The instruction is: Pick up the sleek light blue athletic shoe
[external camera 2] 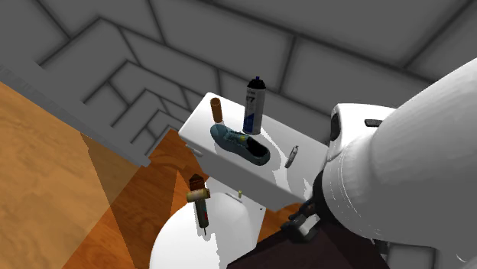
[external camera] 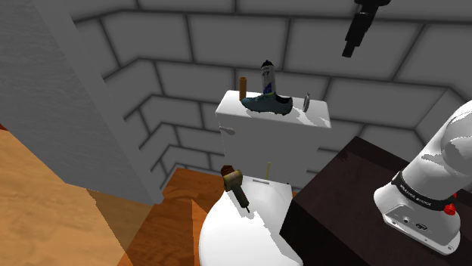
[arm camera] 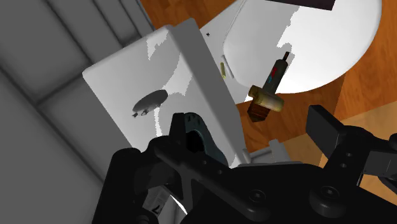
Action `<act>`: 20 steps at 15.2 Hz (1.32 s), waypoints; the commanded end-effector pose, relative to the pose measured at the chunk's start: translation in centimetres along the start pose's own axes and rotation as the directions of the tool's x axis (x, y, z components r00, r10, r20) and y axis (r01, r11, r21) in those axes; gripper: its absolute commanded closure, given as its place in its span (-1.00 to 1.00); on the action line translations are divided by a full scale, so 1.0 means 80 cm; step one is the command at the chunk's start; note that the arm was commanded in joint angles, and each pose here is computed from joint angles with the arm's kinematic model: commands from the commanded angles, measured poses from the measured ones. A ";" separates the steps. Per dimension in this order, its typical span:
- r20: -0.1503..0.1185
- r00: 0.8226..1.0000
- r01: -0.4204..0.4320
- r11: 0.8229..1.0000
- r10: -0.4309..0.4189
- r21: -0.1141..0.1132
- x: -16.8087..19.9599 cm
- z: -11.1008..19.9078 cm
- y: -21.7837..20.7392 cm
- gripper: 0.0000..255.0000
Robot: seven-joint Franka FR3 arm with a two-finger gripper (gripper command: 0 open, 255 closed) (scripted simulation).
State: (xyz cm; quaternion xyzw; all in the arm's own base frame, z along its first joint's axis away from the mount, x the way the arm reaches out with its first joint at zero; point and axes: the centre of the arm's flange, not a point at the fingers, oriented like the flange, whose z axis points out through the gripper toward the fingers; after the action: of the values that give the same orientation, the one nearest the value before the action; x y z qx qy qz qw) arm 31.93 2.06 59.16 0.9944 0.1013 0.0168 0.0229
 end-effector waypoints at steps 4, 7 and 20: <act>0.015 0.999 0.038 0.999 -0.038 0.010 0.039 0.032 0.014 -1.00; 0.030 0.997 0.075 0.997 -0.076 0.021 0.077 0.065 0.025 -1.00; 0.089 0.967 0.234 0.969 -0.240 0.074 0.243 0.216 0.056 -1.00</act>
State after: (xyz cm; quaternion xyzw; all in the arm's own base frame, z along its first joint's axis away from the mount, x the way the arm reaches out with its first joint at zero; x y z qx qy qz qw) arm 51.39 0.89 43.53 0.9766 0.2124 -0.0353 -0.0005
